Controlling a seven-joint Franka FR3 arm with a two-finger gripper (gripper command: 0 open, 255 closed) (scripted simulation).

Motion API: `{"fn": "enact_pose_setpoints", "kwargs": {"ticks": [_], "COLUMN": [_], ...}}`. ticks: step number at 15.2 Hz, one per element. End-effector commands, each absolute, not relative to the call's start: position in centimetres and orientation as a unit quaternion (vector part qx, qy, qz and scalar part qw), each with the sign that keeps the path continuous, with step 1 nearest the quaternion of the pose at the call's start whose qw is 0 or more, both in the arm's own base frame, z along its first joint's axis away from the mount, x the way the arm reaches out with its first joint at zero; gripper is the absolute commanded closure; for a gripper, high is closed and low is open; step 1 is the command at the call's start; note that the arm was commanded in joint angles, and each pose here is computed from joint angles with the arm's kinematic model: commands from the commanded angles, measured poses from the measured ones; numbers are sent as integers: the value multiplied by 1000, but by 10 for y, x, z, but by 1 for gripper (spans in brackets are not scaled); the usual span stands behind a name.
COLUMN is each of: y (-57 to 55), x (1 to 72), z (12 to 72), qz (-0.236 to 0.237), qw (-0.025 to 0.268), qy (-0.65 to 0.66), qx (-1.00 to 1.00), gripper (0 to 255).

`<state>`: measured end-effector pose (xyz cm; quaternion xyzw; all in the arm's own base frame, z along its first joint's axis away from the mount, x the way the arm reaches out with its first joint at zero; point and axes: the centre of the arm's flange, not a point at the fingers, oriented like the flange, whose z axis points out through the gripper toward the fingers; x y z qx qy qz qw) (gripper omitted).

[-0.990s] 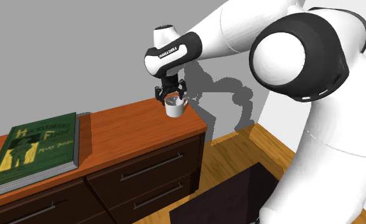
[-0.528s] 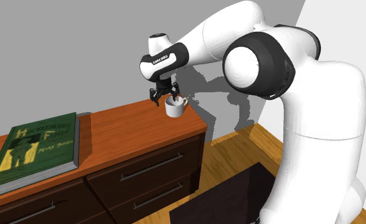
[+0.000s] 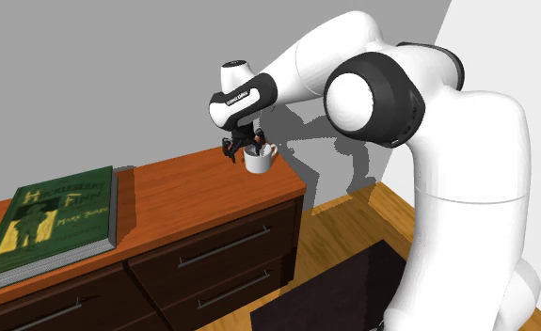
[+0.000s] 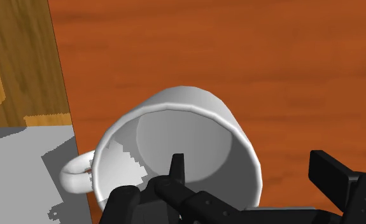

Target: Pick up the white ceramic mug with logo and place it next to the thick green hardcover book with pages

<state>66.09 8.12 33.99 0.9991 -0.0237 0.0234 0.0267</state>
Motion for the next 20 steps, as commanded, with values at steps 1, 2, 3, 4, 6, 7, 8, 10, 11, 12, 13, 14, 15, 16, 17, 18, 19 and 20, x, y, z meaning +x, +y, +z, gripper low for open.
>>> {"fn": "enact_pose_setpoints", "kwargs": {"ticks": [1, 2, 3, 4, 6, 7, 8, 10, 11, 12, 13, 14, 15, 16, 17, 18, 19, 20], "y": [81, 81, 81, 81, 81, 81, 81, 81, 81, 81, 81, 81, 81, 81, 81, 81, 81, 81], "x": [661, 661, 661, 661, 661, 661, 661, 661, 661, 661, 661, 661, 661, 661, 661, 661, 661, 661], "z": [339, 339, 339, 339, 339, 339, 339, 339, 339, 339, 339, 339, 345, 350, 355, 361, 366, 371], "qz": [24, 24, 24, 24, 24, 24, 24, 24, 24, 24, 24, 24, 24, 24, 24, 24, 24, 24], "qw": [27, 27, 27, 27, 27, 27, 27, 27, 27, 27, 27, 27, 27, 27, 27, 27, 27, 27], "qy": [-24, -24, -24, -24, -24, -24, -24, -24, -24, -24, -24, -24, -24, -24, -24, -24, -24, -24], "qx": [999, 999, 999, 999, 999, 999, 999, 999, 999, 999, 999, 999, 999, 999, 999, 999, 999, 999], "gripper": [0, 0, 0, 0, 255, 255, 255, 255, 255, 255, 255, 255, 255, 255, 255, 255, 255, 255]}}
